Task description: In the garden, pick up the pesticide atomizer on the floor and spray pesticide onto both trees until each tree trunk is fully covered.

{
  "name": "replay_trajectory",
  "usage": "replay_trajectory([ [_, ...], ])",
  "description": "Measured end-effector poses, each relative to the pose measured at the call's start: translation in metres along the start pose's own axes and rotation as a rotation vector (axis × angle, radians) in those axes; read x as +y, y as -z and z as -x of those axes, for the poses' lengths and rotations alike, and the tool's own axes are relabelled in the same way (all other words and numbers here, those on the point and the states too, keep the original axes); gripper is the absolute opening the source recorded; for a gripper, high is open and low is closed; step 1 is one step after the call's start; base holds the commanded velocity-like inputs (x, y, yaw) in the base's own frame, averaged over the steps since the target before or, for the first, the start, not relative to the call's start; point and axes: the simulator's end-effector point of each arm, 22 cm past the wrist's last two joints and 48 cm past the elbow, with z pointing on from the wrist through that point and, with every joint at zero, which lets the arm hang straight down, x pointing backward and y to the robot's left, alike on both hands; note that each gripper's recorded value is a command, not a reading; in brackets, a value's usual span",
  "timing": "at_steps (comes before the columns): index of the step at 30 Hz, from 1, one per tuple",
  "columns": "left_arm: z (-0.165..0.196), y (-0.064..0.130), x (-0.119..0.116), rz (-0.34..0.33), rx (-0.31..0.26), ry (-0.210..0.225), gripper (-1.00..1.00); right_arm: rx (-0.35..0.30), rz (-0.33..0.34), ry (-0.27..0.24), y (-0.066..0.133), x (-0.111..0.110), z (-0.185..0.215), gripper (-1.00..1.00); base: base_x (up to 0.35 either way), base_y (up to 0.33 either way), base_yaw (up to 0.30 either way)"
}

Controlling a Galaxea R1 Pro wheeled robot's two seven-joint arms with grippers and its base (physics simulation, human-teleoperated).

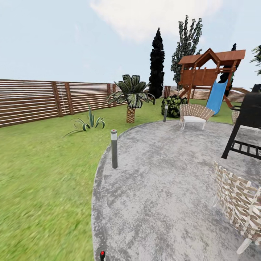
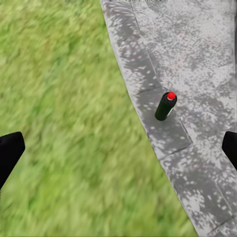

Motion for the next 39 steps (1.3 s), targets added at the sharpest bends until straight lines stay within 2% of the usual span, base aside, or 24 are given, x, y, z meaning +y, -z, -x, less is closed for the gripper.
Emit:
replay_trajectory([
  [14, 0.0, 0.0, -0.002, 0.003, 0.001, 0.003, 1.0, 0.0, 0.0, 0.0, 0.0, 0.0, 0.0, 1.0, 0.0, 0.016, -0.207],
  [19, 0.007, -0.002, -0.003, 0.002, -0.011, 0.003, 1.0, -0.005, 0.005, 0.005, 0.0, 0.001, 0.002, 1.0, 0.0, 0.0, -0.018],
  [22, 0.028, -0.007, -0.006, -0.002, -0.046, -0.002, 1.0, -0.021, 0.021, 0.017, -0.002, 0.008, 0.01, 1.0, 0.0, 0.0, -0.004],
  [24, 0.07, -0.016, -0.009, -0.007, -0.109, -0.005, 1.0, -0.067, 0.05, 0.04, -0.005, 0.021, 0.032, 1.0, 0.0, 0.0, -0.001],
  [26, 0.125, -0.026, -0.013, -0.011, -0.185, -0.003, 1.0, -0.149, 0.094, 0.071, -0.01, 0.043, 0.073, 1.0, 0.0, 0.0, 0.0],
  [27, 0.135, -0.028, -0.014, -0.011, -0.198, -0.003, 1.0, -0.167, 0.101, 0.076, -0.01, 0.047, 0.082, 1.0, 0.0, 0.0, 0.0],
  [28, 0.159, -0.031, -0.016, -0.012, -0.23, -0.001, 1.0, -0.222, 0.12, 0.088, -0.013, 0.057, 0.112, 1.0, 0.0, 0.0, 0.0],
  [29, 0.167, -0.032, -0.016, -0.012, -0.241, 0.0, 1.0, -0.245, 0.125, 0.09, -0.014, 0.061, 0.125, 1.0, 0.0, 0.0, 0.0],
  [31, 0.186, -0.033, -0.021, -0.013, -0.267, 0.002, 1.0, -0.326, 0.145, 0.099, -0.018, 0.076, 0.181, 1.0, 0.0, 0.0, 0.0],
  [33, 0.191, -0.033, -0.02, -0.003, -0.274, 0.002, 1.0, -0.348, 0.158, 0.099, -0.023, 0.091, 0.226, 1.0, 0.0, 0.0, 0.0],
  [35, 0.193, -0.034, -0.019, 0.002, -0.275, 0.003, 1.0, -0.342, 0.17, 0.09, -0.025, 0.105, 0.253, 1.0, 0.0, 0.0, 0.0],
  [39, 0.197, -0.034, -0.018, 0.007, -0.281, 0.006, 1.0, -0.346, 0.193, 0.072, -0.024, 0.127, 0.278, 1.0, 0.0, 0.0, 0.0],
])
